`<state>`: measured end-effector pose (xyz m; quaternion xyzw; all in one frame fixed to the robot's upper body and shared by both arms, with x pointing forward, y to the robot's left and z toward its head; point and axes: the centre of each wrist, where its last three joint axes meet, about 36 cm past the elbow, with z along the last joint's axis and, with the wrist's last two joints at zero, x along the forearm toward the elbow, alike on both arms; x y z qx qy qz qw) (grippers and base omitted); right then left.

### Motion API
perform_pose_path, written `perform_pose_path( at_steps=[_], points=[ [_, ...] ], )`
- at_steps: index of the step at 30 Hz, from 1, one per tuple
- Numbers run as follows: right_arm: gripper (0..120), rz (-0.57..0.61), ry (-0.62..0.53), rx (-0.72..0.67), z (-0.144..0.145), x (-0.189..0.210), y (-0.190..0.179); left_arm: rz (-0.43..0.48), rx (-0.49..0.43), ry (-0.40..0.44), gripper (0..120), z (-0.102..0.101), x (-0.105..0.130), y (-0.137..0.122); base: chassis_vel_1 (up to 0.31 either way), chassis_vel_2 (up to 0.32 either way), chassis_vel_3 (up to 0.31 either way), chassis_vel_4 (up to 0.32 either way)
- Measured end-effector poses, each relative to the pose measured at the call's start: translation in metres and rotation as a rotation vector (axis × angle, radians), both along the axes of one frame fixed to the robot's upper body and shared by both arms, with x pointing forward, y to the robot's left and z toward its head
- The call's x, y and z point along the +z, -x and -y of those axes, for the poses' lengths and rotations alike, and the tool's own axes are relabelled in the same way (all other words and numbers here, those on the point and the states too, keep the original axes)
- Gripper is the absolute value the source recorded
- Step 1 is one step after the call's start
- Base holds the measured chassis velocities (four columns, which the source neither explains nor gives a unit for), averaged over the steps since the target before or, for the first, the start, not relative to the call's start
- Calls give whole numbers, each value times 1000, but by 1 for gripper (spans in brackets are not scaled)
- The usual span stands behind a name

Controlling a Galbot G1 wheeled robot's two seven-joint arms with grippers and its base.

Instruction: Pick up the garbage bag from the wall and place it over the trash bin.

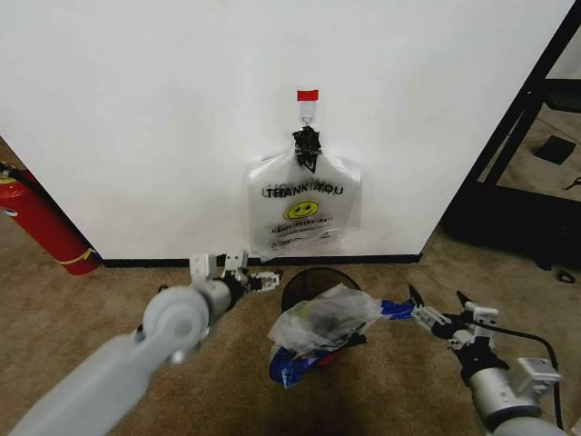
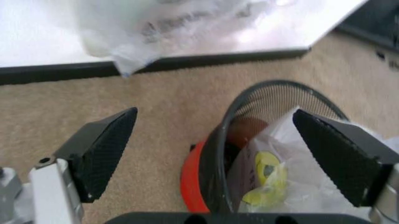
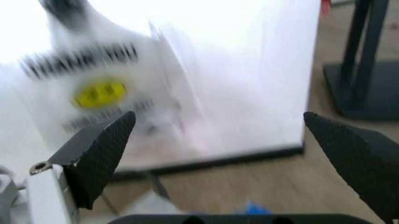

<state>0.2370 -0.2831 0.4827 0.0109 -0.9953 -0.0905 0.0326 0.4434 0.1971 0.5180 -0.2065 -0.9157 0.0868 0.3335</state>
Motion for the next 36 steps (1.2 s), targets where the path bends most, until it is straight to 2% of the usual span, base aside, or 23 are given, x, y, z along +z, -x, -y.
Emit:
perform_pose_path(
  at_steps=[1, 5, 7, 11, 15, 20, 22, 24, 28, 30, 31, 36],
  points=[
    [100, 50, -12, 11, 2, 1, 2, -15, -37, -14, 97, 6, -4, -10, 0, 0, 0, 0],
    [100, 118, -31, 26, 2, 3, 7, -67, -78, -51, 95, 22, -24, -30, 0, 0, 0, 0],
    [100, 121, -32, 25, 2, 3, 7, -74, -80, -57, 95, 24, -28, -33, 0, 0, 0, 0],
    [100, 117, -16, 11, 3, 3, 10, -127, -87, -93, 94, 36, -58, -49, 0, 0, 0, 0],
    [100, 101, -12, -4, 5, 0, 10, -149, -93, -89, 94, 43, -68, -51, 0, 0, 0, 0],
    [100, 82, -21, -6, 1, -4, 10, -160, -59, -69, 76, 57, -79, -56, 0, 0, 0, 0],
    [100, 81, -20, -5, 1, -4, 10, -158, -55, -69, 72, 57, -80, -56, 0, 0, 0, 0],
    [100, 75, -20, -7, 1, -6, 9, -159, -43, -73, 61, 56, -82, -56, 0, 0, 0, 0],
    [100, 64, -18, -10, -1, -8, 8, -157, -21, -76, 45, 53, -85, -58, 0, 0, 0, 0],
    [100, 62, -17, -11, -2, -9, 7, -158, -19, -78, 42, 52, -86, -58, 0, 0, 0, 0],
    [100, 59, -17, -12, -3, -9, 6, -157, -16, -80, 35, 52, -87, -58, 0, 0, 0, 0],
    [100, 54, -15, -10, -6, -10, 6, -153, -4, -82, 19, 51, -87, -54, 0, 0, 0, 0]
  ],
)
